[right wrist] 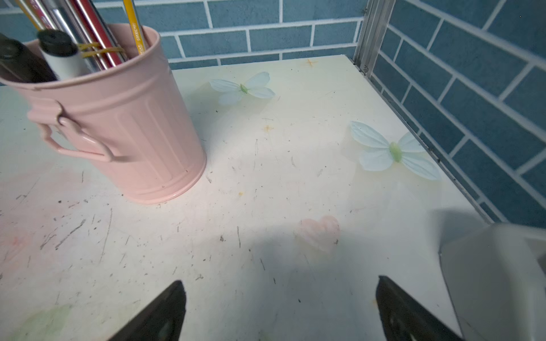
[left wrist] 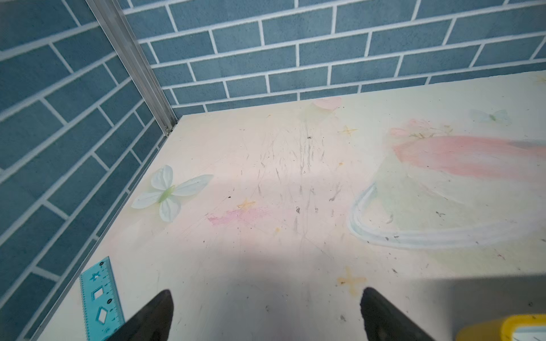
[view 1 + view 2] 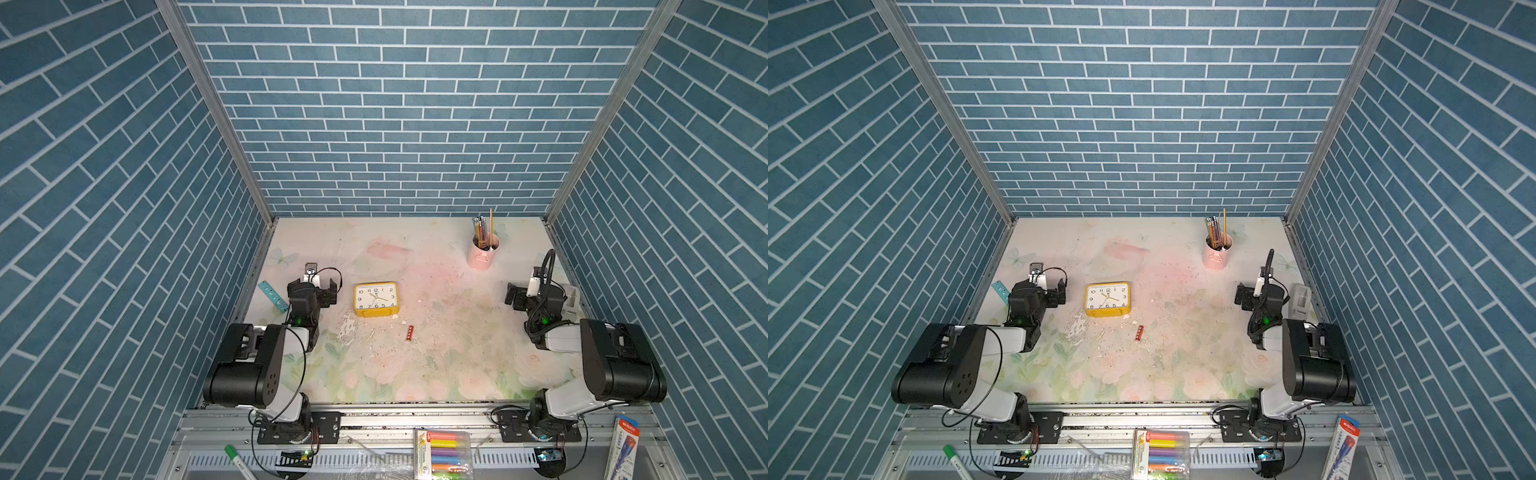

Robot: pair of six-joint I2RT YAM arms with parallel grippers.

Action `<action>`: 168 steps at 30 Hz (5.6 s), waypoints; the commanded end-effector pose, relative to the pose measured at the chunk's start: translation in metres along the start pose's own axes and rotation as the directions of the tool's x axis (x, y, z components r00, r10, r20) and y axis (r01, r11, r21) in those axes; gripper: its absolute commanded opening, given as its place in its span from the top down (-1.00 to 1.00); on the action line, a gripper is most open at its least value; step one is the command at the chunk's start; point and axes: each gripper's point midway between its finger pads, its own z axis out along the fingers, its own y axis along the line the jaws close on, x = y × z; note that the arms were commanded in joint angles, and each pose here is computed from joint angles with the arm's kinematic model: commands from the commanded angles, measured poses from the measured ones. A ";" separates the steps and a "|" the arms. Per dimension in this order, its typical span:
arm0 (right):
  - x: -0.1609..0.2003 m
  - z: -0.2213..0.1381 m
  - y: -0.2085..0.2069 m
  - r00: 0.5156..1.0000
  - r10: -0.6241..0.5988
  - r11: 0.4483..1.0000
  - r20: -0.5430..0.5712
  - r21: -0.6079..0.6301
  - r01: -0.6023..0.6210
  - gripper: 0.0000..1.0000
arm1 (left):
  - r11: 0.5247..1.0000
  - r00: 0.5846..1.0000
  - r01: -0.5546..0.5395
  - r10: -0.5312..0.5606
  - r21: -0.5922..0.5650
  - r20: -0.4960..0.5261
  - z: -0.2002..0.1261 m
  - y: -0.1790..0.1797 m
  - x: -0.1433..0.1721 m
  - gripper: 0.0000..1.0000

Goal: Insert the battery into the alarm
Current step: Adjust the alarm at the center of the board.

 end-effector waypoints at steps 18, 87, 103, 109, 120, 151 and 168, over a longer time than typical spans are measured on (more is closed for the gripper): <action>-0.015 0.005 -0.002 0.999 -0.023 1.000 0.040 0.011 0.022 -0.98 | 1.000 1.000 0.001 -0.001 0.005 -0.005 0.003 0.000 0.000 -0.99; 0.073 -0.063 0.383 0.869 -0.473 0.529 -0.146 -0.836 0.148 -0.71 | 0.788 0.635 0.550 -0.178 0.278 -0.752 0.006 -0.143 0.017 -0.99; 0.083 -0.068 0.402 0.840 -0.539 0.475 -0.062 -0.846 0.243 -0.98 | 0.773 0.632 0.565 -0.179 0.289 -0.754 -0.007 -0.155 0.018 -0.99; 0.081 -0.055 0.403 0.851 -0.517 0.537 -0.097 -0.810 0.234 -0.98 | 0.743 0.616 0.598 -0.185 0.301 -0.766 -0.020 -0.171 0.021 -0.99; 0.068 -0.013 0.328 0.832 -0.516 0.700 -0.205 -0.660 0.271 -0.97 | 0.708 0.621 0.634 -0.225 0.312 -0.751 -0.060 -0.192 0.016 -0.99; 0.079 -0.019 0.356 0.834 -0.515 0.629 -0.199 -0.748 0.211 -0.98 | 0.761 0.709 0.409 0.082 0.504 -0.701 0.042 -0.218 -0.006 -0.99; 0.065 0.019 0.300 0.826 -0.415 0.811 -0.381 -0.567 0.146 -0.93 | 0.644 0.685 0.576 -0.043 0.504 -0.727 -0.012 -0.228 0.000 -0.93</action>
